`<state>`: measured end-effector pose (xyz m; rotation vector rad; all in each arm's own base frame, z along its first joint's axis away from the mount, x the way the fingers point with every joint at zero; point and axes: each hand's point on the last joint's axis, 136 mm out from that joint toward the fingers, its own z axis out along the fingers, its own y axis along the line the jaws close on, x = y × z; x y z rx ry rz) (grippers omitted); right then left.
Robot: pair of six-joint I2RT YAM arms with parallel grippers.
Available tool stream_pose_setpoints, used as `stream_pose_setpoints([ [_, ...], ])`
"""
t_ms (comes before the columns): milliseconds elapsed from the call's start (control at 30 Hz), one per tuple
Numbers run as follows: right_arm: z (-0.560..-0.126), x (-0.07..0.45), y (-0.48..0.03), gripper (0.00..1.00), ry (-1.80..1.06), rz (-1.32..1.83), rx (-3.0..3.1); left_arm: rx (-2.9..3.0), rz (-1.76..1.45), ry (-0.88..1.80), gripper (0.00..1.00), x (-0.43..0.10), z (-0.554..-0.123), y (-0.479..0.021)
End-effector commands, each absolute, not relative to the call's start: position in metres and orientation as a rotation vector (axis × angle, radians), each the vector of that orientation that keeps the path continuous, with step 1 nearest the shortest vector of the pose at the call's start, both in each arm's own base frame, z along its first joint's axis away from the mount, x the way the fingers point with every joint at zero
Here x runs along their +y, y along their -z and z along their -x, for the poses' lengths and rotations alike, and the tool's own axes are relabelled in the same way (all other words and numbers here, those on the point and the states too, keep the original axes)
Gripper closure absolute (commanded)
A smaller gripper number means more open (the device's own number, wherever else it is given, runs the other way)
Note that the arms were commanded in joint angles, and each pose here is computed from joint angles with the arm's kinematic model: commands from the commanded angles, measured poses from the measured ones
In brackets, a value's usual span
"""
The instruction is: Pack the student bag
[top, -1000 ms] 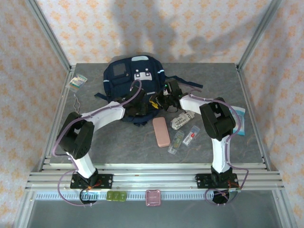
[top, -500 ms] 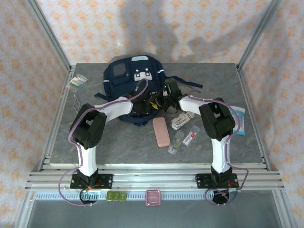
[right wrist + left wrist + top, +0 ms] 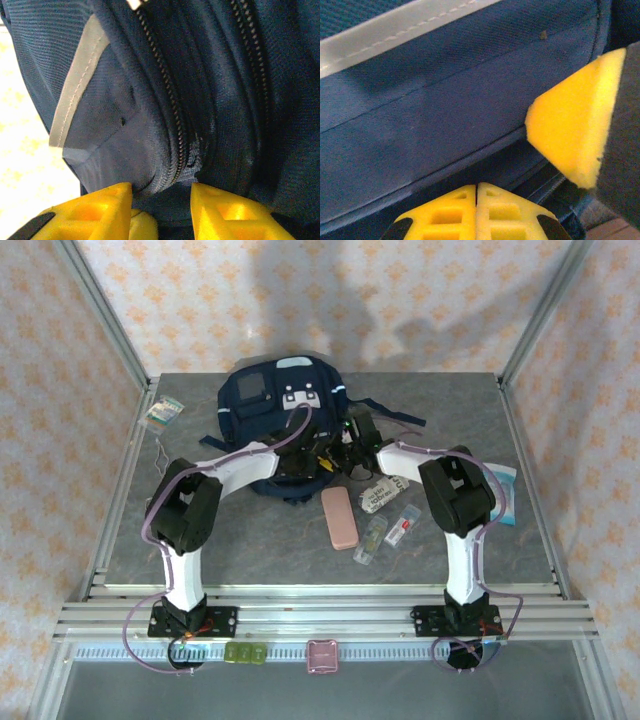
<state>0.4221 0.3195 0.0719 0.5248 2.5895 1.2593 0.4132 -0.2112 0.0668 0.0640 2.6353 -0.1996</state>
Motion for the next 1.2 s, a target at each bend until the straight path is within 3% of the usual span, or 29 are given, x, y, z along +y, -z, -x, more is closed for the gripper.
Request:
stream_pose_setpoints([
  [0,-0.418,0.303,-0.08,0.63,-1.132,-0.492,2.597,2.605,-0.051,0.173,1.0,-0.189,-0.407,-0.098],
  [267,-0.414,0.297,-0.123,0.6,-1.161,-0.436,2.51,2.529,-0.039,0.254,1.0,-0.193,-0.407,-0.129],
  [567,-0.397,0.325,-0.119,0.56,-1.461,-0.487,2.549,2.527,-0.039,0.292,1.0,-0.194,-0.398,-0.121],
  [1167,-0.43,0.338,-0.097,0.69,-1.525,-0.866,2.494,2.53,-0.033,0.372,1.0,-0.204,-0.394,-0.11],
])
